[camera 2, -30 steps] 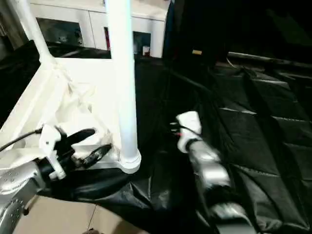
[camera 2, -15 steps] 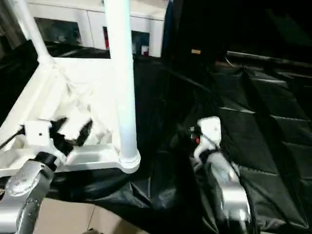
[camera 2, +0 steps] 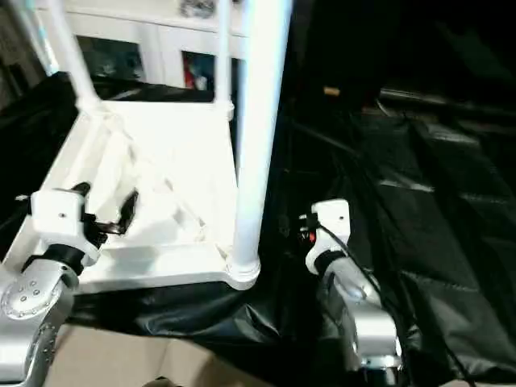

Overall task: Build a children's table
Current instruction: Rotate table base

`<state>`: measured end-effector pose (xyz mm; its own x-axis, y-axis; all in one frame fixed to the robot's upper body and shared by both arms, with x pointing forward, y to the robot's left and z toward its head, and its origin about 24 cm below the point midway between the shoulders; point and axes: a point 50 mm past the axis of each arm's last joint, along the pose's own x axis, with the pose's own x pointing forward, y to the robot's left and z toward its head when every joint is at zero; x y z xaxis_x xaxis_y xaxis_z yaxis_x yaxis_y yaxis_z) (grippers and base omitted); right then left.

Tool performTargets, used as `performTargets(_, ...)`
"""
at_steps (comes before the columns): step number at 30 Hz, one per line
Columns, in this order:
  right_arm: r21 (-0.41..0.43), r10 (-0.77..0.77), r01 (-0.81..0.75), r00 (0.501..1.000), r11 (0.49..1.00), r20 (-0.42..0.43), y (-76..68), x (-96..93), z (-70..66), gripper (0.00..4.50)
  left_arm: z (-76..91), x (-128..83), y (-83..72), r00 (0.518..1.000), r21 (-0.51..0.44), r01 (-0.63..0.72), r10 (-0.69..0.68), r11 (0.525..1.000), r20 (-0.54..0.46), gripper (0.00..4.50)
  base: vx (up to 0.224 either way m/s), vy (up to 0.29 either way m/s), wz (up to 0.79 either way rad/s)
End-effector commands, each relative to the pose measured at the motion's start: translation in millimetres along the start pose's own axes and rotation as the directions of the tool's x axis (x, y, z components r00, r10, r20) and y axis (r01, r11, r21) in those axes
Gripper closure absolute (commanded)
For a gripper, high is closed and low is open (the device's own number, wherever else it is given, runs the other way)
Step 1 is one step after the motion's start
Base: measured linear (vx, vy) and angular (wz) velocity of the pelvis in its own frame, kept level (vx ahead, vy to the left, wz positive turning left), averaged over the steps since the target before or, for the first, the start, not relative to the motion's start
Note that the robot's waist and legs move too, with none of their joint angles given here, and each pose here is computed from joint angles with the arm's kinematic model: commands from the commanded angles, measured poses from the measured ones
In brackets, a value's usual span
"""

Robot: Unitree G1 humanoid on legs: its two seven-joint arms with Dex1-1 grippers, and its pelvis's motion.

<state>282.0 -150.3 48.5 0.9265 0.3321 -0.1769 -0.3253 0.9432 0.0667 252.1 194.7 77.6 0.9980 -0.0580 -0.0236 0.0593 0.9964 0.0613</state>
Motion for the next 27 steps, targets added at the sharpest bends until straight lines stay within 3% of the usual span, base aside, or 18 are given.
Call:
performTargets(1, -0.020, 0.001, -0.001, 1.000, 1.000, -0.010, -7.8, -3.5, 0.7, 0.82, -0.6, 0, -5.3, 1.000, 0.000, 0.012, -0.012, 1.000, -0.014, 0.01, -0.062, -0.115, -0.06)
performTargets(6, -0.018, 0.006, -0.007, 1.000, 1.000, -0.023, -10.9, -2.6, 1.2, 0.82, -1.5, -2, -8.4, 0.999, 0.012, 0.031, -0.031, 0.999, -0.021, 0.01, -0.063, -0.099, -0.12)
performTargets(11, 0.007, 0.051, -0.051, 0.998, 0.999, -0.030, -3.8, -2.9, -1.1, 0.82, -2.1, -3, -9.3, 0.998, 0.027, 0.059, -0.059, 0.998, -0.029, 0.01, 0.000, 0.000, 0.00)
performTargets(14, 0.007, 0.083, -0.082, 0.996, 0.997, -0.031, -0.4, -3.3, -3.6, 0.82, -4.0, -8, -16.8, 0.981, 0.058, 0.193, -0.191, 0.980, -0.035, 0.01, 0.000, 0.000, 0.00)
performTargets(16, -0.007, 0.101, -0.101, 0.995, 0.995, -0.026, -0.5, -3.4, -2.8, 0.82, -4.1, -10, -21.2, 0.951, 0.005, 0.307, -0.307, 0.952, -0.040, 0.01, 0.000, 0.000, 0.00)
performTargets(18, -0.020, 0.140, -0.140, 0.990, 0.990, -0.019, -1.7, -3.6, 0.2, 0.82, -4.2, -10, -24.7, 0.873, 0.029, 0.486, -0.484, 0.873, -0.067, 0.01, 0.000, 0.000, 0.00)
performTargets(19, -0.026, 0.152, -0.152, 0.988, 0.988, -0.023, -2.0, -3.7, 0.6, 0.82, -4.4, -10, -24.6, 0.856, 0.041, 0.516, -0.512, 0.856, -0.075, 0.01, 0.000, 0.000, 0.00)
performTargets(20, -0.048, 0.204, -0.206, 0.978, 0.977, -0.040, -3.0, -4.7, 2.1, 0.82, -4.7, -6, -23.0, 0.788, 0.070, 0.614, -0.606, 0.786, -0.108, 0.01, 0.000, 0.000, 0.00)
performTargets(21, -0.048, 0.204, -0.206, 0.978, 0.977, -0.040, -3.0, -4.7, 2.1, 0.82, -4.7, -6, -23.0, 0.788, 0.070, 0.614, -0.606, 0.786, -0.108, 0.01, 0.000, 0.000, 0.00)
performTargets(25, -0.120, 0.317, -0.328, 0.943, 0.937, -0.101, -6.9, -9.1, 3.0, 0.82, -9.4, 6, -14.1, 0.645, 0.158, 0.763, -0.725, 0.627, -0.242, 0.01, 0.000, 0.000, 0.00)
performTargets(26, -0.122, 0.320, -0.331, 0.942, 0.935, -0.103, -7.1, -9.3, 3.0, 0.82, -9.7, 6, -13.9, 0.639, 0.159, 0.768, -0.728, 0.620, -0.247, 0.01, 0.000, 0.000, 0.00)
performTargets(27, -0.140, 0.358, -0.374, 0.925, 0.917, -0.127, -8.9, -12.4, 2.8, 0.82, -12.9, 8, -10.9, 0.568, 0.144, 0.821, -0.764, 0.553, -0.306, 0.01, 0.000, 0.000, 0.00)
